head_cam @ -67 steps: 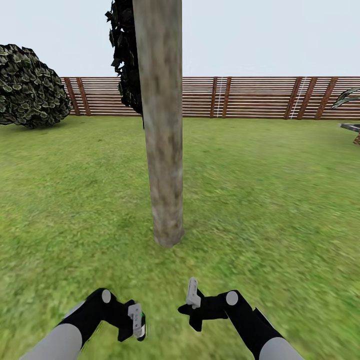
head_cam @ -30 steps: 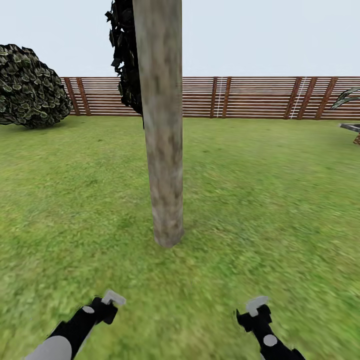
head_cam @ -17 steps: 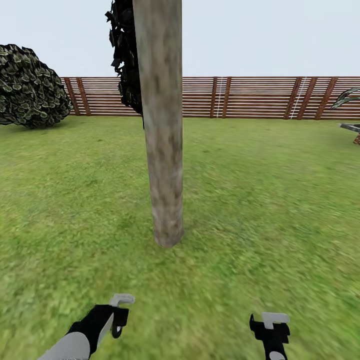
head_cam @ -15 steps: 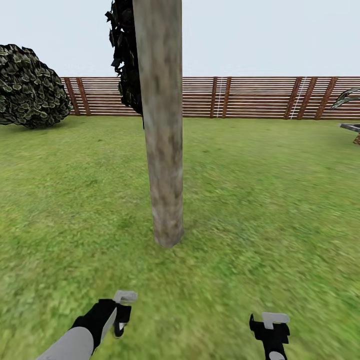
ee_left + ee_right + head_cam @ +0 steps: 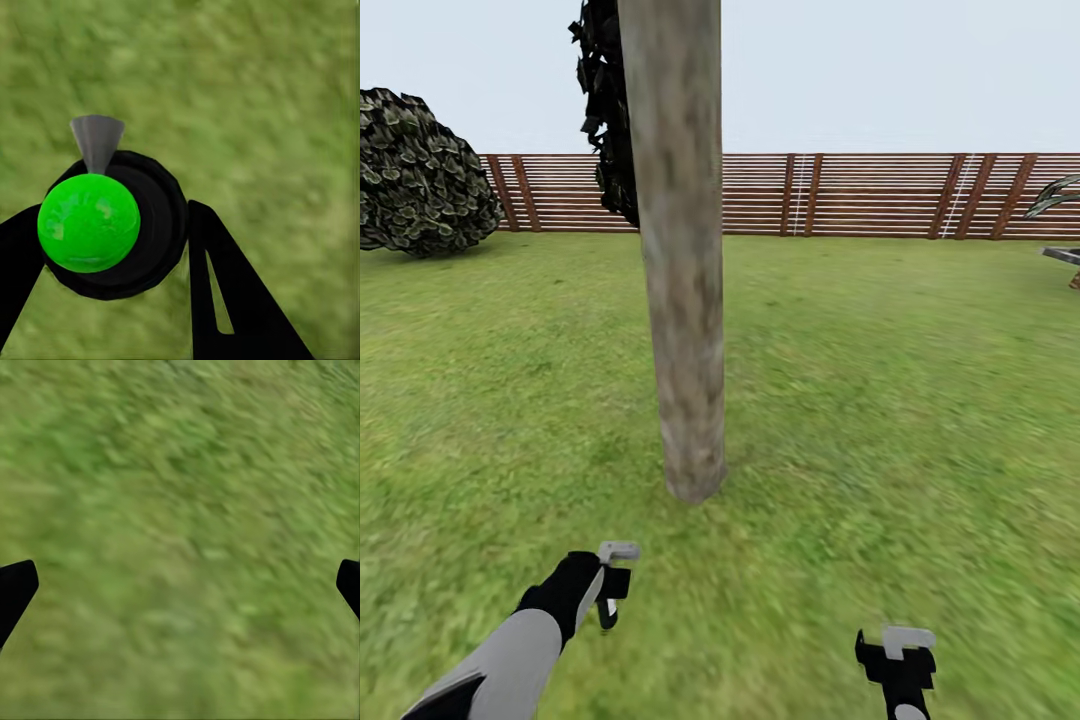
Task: In the garden, pick up the pesticide atomizer on the floor and spray pesticide onto both trees until each tree trunk is fully covered.
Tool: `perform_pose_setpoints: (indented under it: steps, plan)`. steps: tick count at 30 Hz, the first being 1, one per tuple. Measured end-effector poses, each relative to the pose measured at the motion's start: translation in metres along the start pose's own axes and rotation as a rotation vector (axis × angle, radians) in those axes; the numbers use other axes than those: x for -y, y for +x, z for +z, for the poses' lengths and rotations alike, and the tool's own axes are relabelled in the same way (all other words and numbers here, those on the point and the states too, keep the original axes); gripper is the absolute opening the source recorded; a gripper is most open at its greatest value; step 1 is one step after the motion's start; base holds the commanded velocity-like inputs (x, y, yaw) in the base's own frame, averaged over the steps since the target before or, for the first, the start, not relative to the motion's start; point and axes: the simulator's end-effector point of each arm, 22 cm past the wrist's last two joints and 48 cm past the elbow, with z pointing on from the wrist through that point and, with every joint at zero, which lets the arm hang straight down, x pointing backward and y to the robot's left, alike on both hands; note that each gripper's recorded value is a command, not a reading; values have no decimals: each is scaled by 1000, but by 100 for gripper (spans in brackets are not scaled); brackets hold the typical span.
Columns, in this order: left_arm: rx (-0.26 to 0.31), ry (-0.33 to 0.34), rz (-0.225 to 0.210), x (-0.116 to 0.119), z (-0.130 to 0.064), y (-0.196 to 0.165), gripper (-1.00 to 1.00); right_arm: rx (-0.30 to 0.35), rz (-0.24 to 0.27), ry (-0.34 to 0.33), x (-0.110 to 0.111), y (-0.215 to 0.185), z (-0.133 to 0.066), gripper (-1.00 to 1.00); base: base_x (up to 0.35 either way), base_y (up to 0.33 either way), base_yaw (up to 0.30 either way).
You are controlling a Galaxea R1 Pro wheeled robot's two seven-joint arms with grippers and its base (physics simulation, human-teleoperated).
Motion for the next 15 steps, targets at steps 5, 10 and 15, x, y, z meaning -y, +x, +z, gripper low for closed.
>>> perform_pose_setpoints:
  steps: [5,10,15]
  plan:
    - [6,16,0,11,0,-2,-100,0,-1,0,0,0,0,100,277,-155,0]
    - [10,26,6,18,-1,-3,-100,0,0,-1,-1,0,0,100,202,-216,0]
    - [12,26,6,19,-1,-4,-100,-1,-1,-1,-1,0,0,100,91,-263,0]
